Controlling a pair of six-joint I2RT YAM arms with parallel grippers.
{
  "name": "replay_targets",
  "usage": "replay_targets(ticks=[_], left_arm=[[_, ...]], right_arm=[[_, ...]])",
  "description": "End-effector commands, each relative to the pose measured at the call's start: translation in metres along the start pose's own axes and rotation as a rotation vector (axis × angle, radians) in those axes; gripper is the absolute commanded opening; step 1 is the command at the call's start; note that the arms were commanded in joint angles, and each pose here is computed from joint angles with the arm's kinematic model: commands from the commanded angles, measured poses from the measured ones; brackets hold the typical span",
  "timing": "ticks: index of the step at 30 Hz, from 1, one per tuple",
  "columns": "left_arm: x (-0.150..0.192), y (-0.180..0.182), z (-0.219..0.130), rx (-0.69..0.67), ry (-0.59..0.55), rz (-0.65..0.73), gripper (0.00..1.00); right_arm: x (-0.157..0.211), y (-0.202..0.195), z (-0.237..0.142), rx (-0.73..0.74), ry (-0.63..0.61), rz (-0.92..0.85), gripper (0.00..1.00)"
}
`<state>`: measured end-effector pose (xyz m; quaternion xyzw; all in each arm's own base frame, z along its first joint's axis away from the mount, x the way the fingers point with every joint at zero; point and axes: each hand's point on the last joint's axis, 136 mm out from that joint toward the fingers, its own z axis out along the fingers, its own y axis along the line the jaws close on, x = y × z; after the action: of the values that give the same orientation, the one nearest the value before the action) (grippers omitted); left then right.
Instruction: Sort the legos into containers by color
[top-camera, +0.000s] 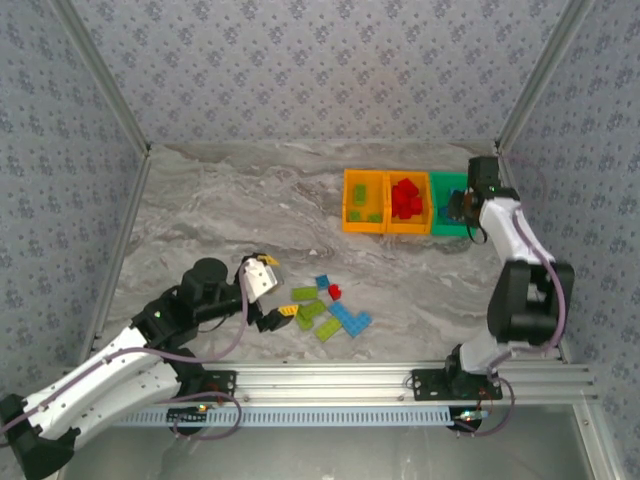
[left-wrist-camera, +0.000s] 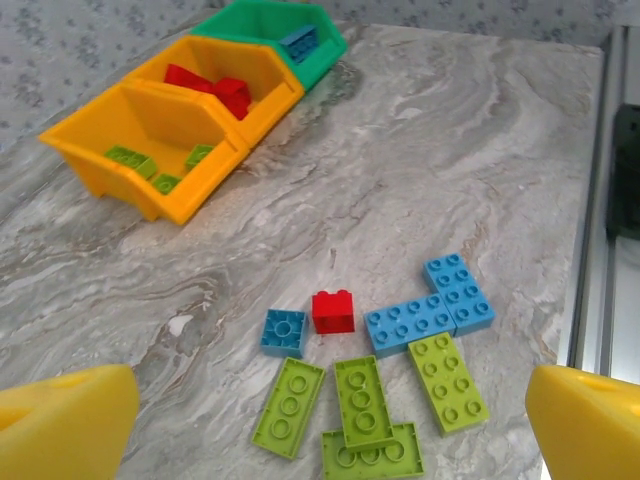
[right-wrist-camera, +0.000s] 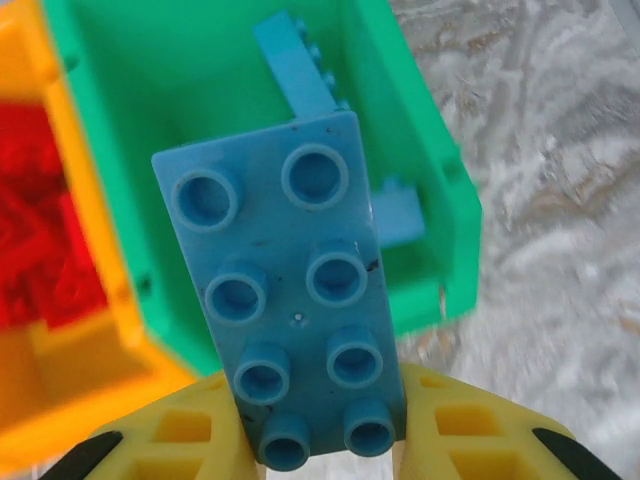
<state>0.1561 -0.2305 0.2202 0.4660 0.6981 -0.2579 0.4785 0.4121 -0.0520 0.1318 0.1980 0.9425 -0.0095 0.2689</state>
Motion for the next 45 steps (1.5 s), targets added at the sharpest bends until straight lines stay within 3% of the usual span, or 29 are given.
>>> replay_targets(ticks=[1,7,14,19,24,27,31,36,41,45], left_arm=[[-0.001,0.010,-0.003,-0.047,0.039,-0.078,0.99],[0.003,0.017,-0.001,-0.070,0.080,-0.109,0.99],[0.006,0.019,0.001,-0.066,0.089,-0.111,0.99],[0.012,0.015,-0.001,-0.047,0.107,-0.040,0.99],[0.008,-0.009,-0.005,0.078,0.025,0.065,0.99],[0.006,-0.020,-0.005,0.136,-0.005,0.074,0.99],[0.015,-0.022,-0.003,0.156,0.036,0.097,0.99],[0.014,-0.026,-0.003,0.181,0.037,0.087,0.99],[0.017,-0.027,-0.003,0.184,0.039,0.080,0.99],[0.015,-0.027,-0.003,0.187,0.032,0.079,0.99]], right_arm=[[-0.021,0.018,0.019,-0.049,0.030,-0.004,0.34],[-0.039,0.020,0.042,-0.039,0.095,0.033,0.56],[-0.027,0.019,-0.011,-0.073,0.035,0.060,0.60],[0.032,0.050,-0.078,-0.205,-0.034,0.033,0.62],[0.119,0.112,-0.121,-0.389,-0.023,-0.197,0.67],[0.162,0.139,-0.128,-0.420,0.027,-0.311,0.68],[0.212,0.180,-0.127,-0.457,0.112,-0.453,0.68],[0.266,0.238,-0.111,-0.513,0.207,-0.610,0.80],[0.286,0.263,-0.082,-0.490,0.253,-0.654,0.87],[0.294,0.273,-0.055,-0.434,0.285,-0.671,0.85]])
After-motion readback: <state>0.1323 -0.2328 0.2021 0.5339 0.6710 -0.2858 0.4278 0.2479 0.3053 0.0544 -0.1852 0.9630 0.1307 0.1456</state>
